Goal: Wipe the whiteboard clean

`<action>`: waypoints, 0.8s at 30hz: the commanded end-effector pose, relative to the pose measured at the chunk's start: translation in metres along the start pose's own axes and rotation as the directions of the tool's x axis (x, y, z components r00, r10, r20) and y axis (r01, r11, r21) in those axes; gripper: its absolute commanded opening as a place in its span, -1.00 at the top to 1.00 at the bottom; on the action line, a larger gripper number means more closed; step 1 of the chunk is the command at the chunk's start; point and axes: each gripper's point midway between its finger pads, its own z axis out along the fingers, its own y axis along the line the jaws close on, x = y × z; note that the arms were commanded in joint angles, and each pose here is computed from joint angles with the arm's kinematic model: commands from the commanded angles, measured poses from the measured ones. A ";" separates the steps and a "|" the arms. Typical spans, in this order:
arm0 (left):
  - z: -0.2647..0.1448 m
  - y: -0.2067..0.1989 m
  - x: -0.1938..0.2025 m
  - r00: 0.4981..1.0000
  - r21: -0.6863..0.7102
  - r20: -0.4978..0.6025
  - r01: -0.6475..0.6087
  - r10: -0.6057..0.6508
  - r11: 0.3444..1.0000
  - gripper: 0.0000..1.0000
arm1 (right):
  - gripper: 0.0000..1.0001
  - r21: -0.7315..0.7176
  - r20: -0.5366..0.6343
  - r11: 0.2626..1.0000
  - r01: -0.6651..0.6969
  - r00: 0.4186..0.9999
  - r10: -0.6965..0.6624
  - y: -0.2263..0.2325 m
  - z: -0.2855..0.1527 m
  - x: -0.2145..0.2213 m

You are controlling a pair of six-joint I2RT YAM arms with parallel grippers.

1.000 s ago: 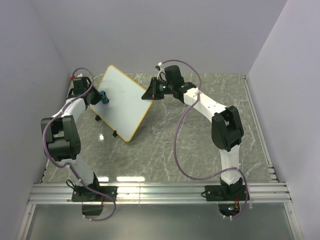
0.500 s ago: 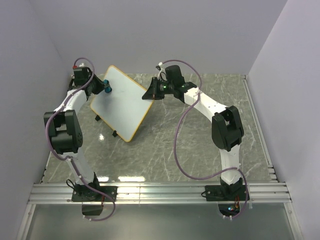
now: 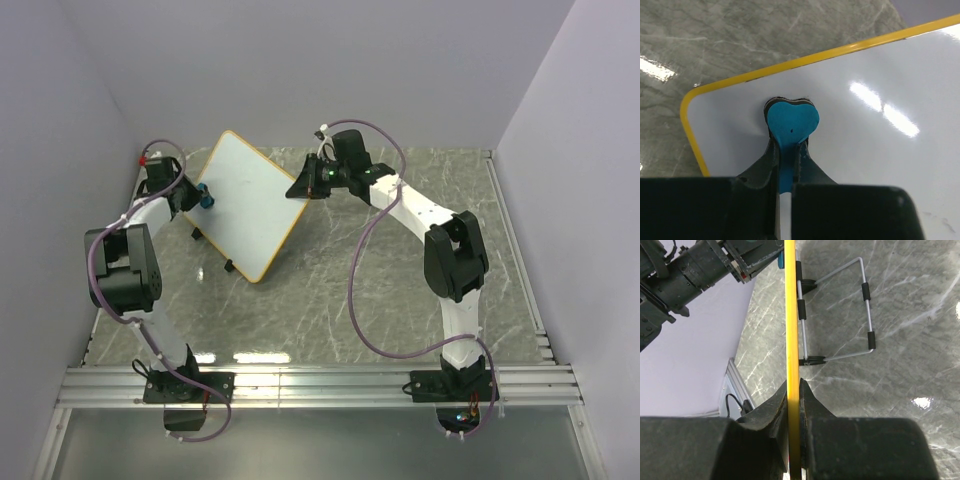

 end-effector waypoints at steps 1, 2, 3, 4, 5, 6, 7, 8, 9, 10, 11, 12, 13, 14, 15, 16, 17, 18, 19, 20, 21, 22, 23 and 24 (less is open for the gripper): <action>0.004 0.047 0.071 0.980 -0.147 -0.201 -0.033 0.002 0.989 1.00 | 1.00 0.034 0.038 0.999 0.035 0.999 -0.037 -0.003 -0.013 -0.015; 0.003 0.045 0.071 0.979 -0.134 -0.204 -0.032 0.004 0.991 0.99 | 1.00 0.035 0.039 0.999 0.035 0.999 -0.036 -0.004 -0.013 -0.016; 0.003 0.041 0.071 0.979 -0.118 -0.206 -0.030 0.005 0.993 0.99 | 1.00 0.036 0.037 0.999 0.031 0.999 -0.033 -0.005 -0.013 -0.015; 0.002 0.030 0.067 0.981 -0.085 -0.196 -0.028 0.011 0.996 0.99 | 1.00 0.039 0.036 0.999 0.033 0.999 -0.034 -0.006 -0.013 -0.014; 0.000 0.020 0.068 0.979 -0.049 -0.204 -0.030 0.019 0.998 0.99 | 1.00 0.038 0.033 0.999 0.033 0.999 -0.034 -0.006 -0.012 -0.013; -0.001 0.004 0.070 0.978 -0.016 -0.204 -0.048 0.044 0.999 1.00 | 1.00 0.039 0.032 0.999 0.032 0.999 -0.033 -0.006 -0.012 -0.012; -0.003 -0.007 0.070 0.978 0.005 -0.200 -0.064 0.064 0.998 0.99 | 1.00 0.041 0.031 0.999 0.028 0.999 -0.029 -0.008 -0.012 -0.012; -0.005 -0.017 0.072 0.976 0.019 -0.203 -0.077 0.079 0.997 0.99 | 1.00 0.039 0.031 0.999 0.029 0.999 -0.031 -0.007 -0.012 -0.012; -0.006 -0.032 0.074 0.973 0.045 -0.203 -0.098 0.105 0.994 0.99 | 1.00 0.041 0.033 0.999 0.029 0.999 -0.030 -0.007 -0.013 -0.012; -0.010 -0.051 0.085 0.967 0.079 -0.215 -0.122 0.137 0.989 0.99 | 1.00 0.042 0.030 0.999 0.026 0.999 -0.027 -0.007 -0.012 -0.011; -0.012 -0.060 0.092 0.963 0.091 -0.224 -0.136 0.153 0.987 0.99 | 1.00 0.043 0.033 0.999 0.026 0.999 -0.028 -0.008 -0.013 -0.012; -0.016 -0.079 0.103 0.955 0.128 -0.231 -0.160 0.186 0.979 0.99 | 1.00 0.045 0.034 0.999 0.029 0.999 -0.031 -0.008 -0.013 -0.012; -0.020 -0.090 0.109 0.952 0.147 -0.235 -0.165 0.196 0.975 0.99 | 1.00 0.045 0.033 0.999 0.028 0.999 -0.030 -0.007 -0.013 -0.011; -0.023 -0.099 0.114 0.947 0.166 -0.241 -0.174 0.211 0.971 1.00 | 1.00 0.045 0.033 0.999 0.028 0.999 -0.030 -0.007 -0.013 -0.011; -0.029 -0.116 0.123 0.939 0.201 -0.247 -0.190 0.238 0.961 0.99 | 1.00 0.046 0.032 0.999 0.028 0.999 -0.030 -0.007 -0.013 -0.009; -0.031 -0.123 0.125 0.938 0.213 -0.246 -0.193 0.244 0.958 0.99 | 1.00 0.045 0.033 0.999 0.029 0.999 -0.030 -0.007 -0.014 -0.009; -0.034 -0.130 0.126 0.937 0.225 -0.244 -0.195 0.248 0.955 0.99 | 1.00 0.045 0.031 0.999 0.029 0.999 -0.030 -0.007 -0.013 -0.008; -0.037 -0.137 0.124 0.937 0.237 -0.239 -0.197 0.253 0.951 0.99 | 1.00 0.047 0.029 0.999 0.027 0.999 -0.029 -0.008 -0.014 -0.006; -0.041 -0.143 0.120 0.940 0.247 -0.230 -0.193 0.251 0.950 1.00 | 1.00 0.048 0.030 0.998 0.027 0.999 -0.029 -0.008 -0.015 -0.005; -0.044 -0.146 0.116 0.943 0.250 -0.219 -0.194 0.251 0.949 0.99 | 1.00 0.049 0.031 0.998 0.027 0.999 -0.029 -0.009 -0.015 -0.004; -0.048 -0.149 0.110 0.945 0.249 -0.207 -0.198 0.252 0.948 0.99 | 1.00 0.051 0.033 0.998 0.028 0.999 -0.030 -0.009 -0.017 -0.003; -0.053 -0.152 0.102 0.950 0.242 -0.181 -0.209 0.256 0.947 0.99 | 1.00 0.049 0.031 0.998 0.029 0.999 -0.031 -0.008 -0.017 -0.001; -0.055 -0.154 0.097 0.951 0.239 -0.166 -0.217 0.260 0.946 0.99 | 1.00 0.051 0.031 0.998 0.028 0.999 -0.030 -0.008 -0.018 0.000; -0.059 -0.158 0.089 0.954 0.237 -0.146 -0.223 0.262 0.945 0.99 | 1.00 0.052 0.031 0.998 0.029 0.999 -0.031 -0.008 -0.019 0.003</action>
